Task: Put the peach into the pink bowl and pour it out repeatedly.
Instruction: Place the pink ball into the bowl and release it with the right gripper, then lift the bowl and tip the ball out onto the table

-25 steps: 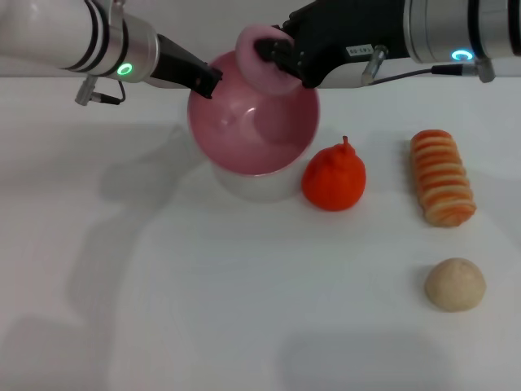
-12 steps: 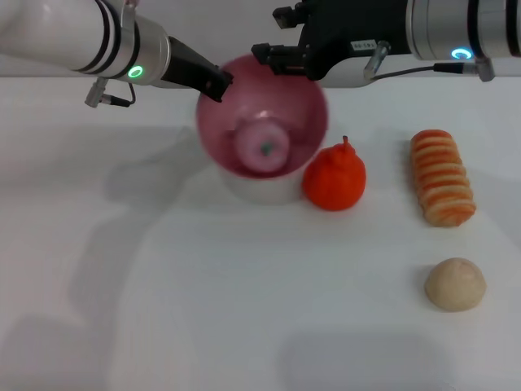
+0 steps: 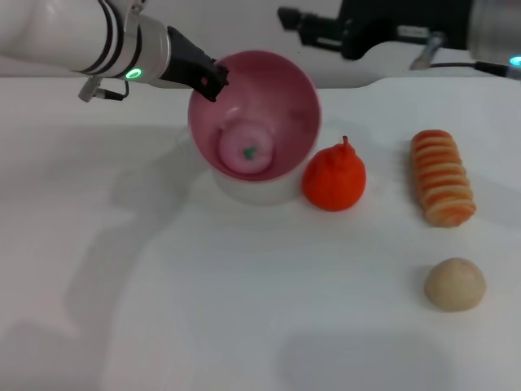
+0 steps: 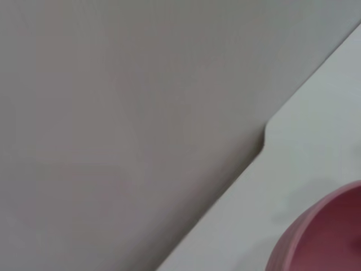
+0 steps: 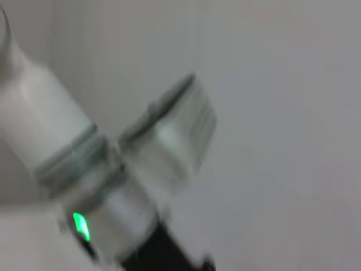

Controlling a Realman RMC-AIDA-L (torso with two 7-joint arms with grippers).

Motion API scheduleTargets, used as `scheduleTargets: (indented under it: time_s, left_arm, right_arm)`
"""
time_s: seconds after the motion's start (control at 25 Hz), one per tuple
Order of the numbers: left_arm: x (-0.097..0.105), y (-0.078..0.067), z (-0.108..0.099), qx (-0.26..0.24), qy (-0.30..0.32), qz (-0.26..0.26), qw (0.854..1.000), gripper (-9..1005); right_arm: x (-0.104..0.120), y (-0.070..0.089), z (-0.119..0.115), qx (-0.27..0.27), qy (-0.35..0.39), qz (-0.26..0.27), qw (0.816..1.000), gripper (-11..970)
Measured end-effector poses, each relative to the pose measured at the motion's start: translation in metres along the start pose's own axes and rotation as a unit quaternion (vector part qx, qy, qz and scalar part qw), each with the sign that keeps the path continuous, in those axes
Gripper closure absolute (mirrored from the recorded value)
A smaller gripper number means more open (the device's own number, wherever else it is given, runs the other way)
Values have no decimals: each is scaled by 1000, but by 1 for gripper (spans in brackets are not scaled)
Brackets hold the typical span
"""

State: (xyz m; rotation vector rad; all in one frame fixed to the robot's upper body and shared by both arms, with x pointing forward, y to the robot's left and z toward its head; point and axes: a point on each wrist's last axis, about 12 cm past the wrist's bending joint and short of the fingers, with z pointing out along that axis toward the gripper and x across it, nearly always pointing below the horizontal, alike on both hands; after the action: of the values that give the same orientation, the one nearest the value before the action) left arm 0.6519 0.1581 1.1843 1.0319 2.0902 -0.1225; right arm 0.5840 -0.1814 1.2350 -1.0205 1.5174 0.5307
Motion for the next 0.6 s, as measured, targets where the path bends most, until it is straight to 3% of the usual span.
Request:
scheduleTargets:
  time_s: [0.12, 0.32, 0.6]
  left_arm:
    - [0, -2, 0, -12, -7, 16, 1000, 950]
    - [-1, -11, 6, -29, -32, 44, 998, 950]
    - [-2, -24, 10, -60, -74, 91, 991, 951]
  right_arm:
    - [6, 0, -24, 14, -92, -6, 996, 442]
    - [32, -4, -56, 94, -190, -40, 977, 442]
    - [76, -24, -91, 234, -249, 13, 940, 442]
